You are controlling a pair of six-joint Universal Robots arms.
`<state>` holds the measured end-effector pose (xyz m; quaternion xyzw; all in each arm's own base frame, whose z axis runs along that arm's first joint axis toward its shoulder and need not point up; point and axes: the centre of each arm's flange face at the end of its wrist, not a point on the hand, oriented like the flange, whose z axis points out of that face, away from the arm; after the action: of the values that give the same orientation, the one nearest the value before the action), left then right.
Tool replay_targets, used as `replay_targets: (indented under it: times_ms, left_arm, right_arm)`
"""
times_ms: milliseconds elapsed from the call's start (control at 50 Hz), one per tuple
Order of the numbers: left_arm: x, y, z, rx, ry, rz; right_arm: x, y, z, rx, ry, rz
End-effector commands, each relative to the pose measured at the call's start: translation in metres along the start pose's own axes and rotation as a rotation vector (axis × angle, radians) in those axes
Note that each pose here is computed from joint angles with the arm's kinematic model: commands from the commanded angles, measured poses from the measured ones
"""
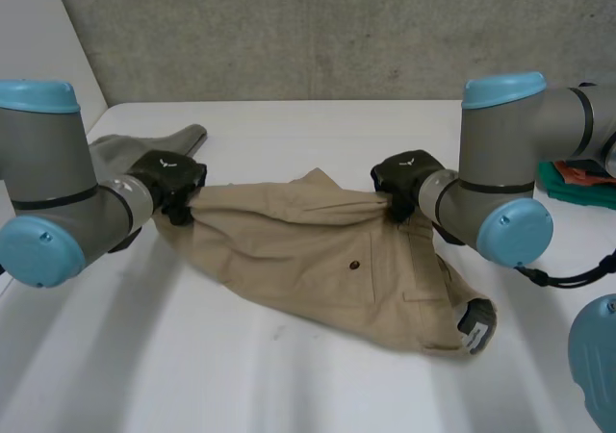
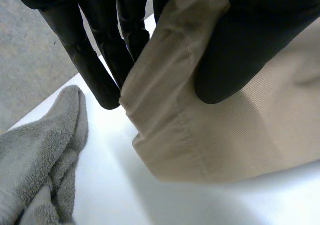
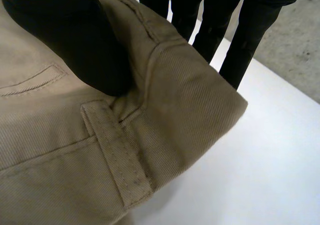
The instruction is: Fold the laundry.
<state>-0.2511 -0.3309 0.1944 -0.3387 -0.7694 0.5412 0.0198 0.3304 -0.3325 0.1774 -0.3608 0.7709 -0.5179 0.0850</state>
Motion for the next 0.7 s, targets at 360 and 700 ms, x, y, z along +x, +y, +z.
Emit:
replay_targets:
  times_ms: [360, 700]
  left_arm:
    - [-0.084, -0.217, -0.03, 1.063, -0.322, -0.149]
    - [-0.005, -0.026, 0.053, 0.447, -0.168, -0.128]
  right_arm:
    - [0.051, -0.203, -0.071, 1.17, 0.431, -0.085]
    - [0.011, -0.021, 0.026, 0.464, 0.238, -0.079]
